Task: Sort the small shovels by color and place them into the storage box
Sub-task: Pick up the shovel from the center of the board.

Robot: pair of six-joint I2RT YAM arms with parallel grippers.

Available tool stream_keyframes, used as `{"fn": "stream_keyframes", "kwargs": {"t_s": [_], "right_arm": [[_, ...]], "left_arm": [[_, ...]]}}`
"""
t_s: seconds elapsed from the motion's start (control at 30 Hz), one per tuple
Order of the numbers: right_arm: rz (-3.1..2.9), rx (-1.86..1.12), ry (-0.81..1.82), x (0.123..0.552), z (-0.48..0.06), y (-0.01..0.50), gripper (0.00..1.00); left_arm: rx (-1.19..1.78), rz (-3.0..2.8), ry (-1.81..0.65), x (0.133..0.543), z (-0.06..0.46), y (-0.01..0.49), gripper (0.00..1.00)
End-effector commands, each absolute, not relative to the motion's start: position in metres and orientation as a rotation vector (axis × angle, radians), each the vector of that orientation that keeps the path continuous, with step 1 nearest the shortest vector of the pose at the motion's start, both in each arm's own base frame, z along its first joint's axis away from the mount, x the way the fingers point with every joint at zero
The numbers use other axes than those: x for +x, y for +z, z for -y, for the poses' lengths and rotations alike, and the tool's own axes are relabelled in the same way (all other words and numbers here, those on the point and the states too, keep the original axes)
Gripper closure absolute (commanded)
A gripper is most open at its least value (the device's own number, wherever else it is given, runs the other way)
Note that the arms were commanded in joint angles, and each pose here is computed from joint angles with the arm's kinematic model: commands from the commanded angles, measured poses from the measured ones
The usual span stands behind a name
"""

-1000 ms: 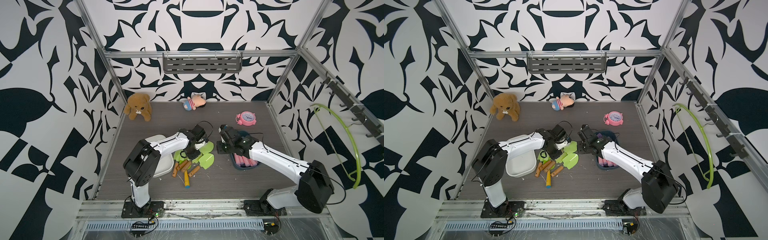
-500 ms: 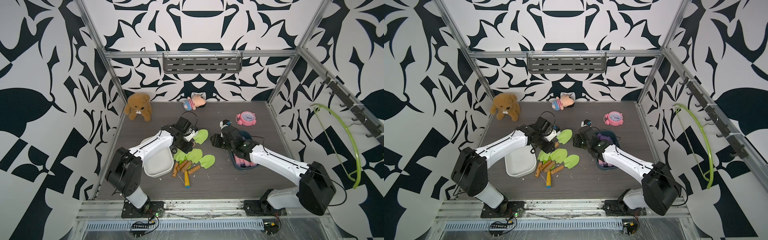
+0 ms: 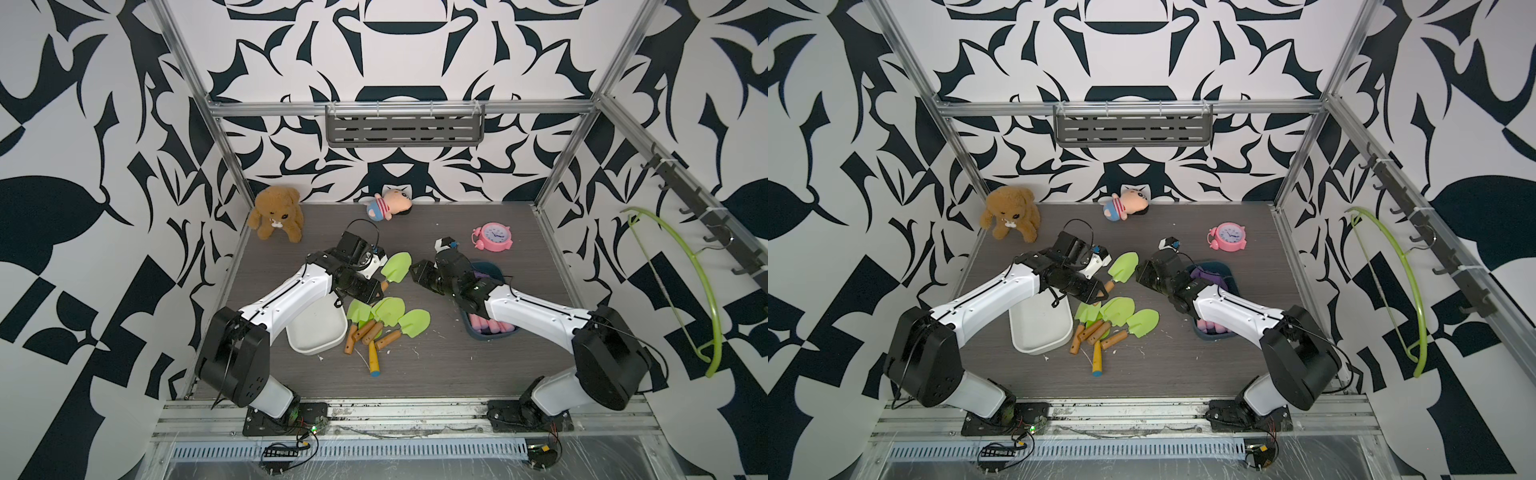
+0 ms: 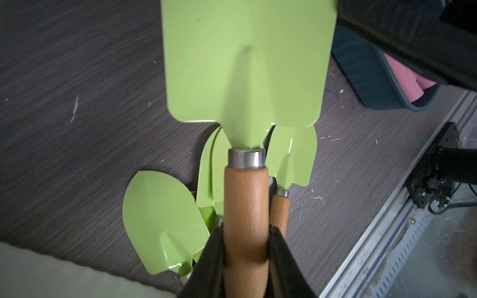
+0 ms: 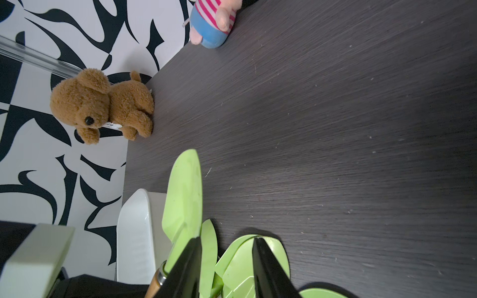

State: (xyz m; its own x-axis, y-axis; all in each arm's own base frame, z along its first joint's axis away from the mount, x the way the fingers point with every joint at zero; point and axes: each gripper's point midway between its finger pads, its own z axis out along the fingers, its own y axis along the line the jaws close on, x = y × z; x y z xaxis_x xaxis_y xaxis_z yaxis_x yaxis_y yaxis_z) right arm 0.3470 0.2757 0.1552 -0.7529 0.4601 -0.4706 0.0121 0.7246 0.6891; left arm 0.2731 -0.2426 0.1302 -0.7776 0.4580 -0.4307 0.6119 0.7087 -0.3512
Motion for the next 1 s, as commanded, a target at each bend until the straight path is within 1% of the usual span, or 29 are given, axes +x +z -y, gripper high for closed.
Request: {"fn": "stream_keyframes", "kwargs": {"t_s": [0.0, 0.1, 0.43, 0.67, 0.97], "right_arm": [[-2.198, 0.347, 1.000, 0.357, -0.289, 0.186, 0.63], [-2.196, 0.349, 1.005, 0.357, -0.290, 0.187, 0.63], [-2.206, 0.345, 0.926, 0.346, -0.271, 0.191, 0.64], [-2.182, 0.339, 0.962, 0.348, -0.276, 0.199, 0.64], [-2.167, 0.331, 1.024, 0.359, -0.294, 0.201, 0.64]], "left_arm": [[0.888, -2.511, -0.851, 0.263, 0.258, 0.151, 1.00], [0.877, -2.518, -0.853, 0.263, 0.257, 0.149, 1.00], [0.781, -2.581, -0.683, 0.284, 0.238, 0.132, 1.00], [0.786, -2.592, -0.724, 0.282, 0.243, 0.131, 1.00], [0.817, -2.559, -0.863, 0.269, 0.254, 0.141, 1.00]]}}
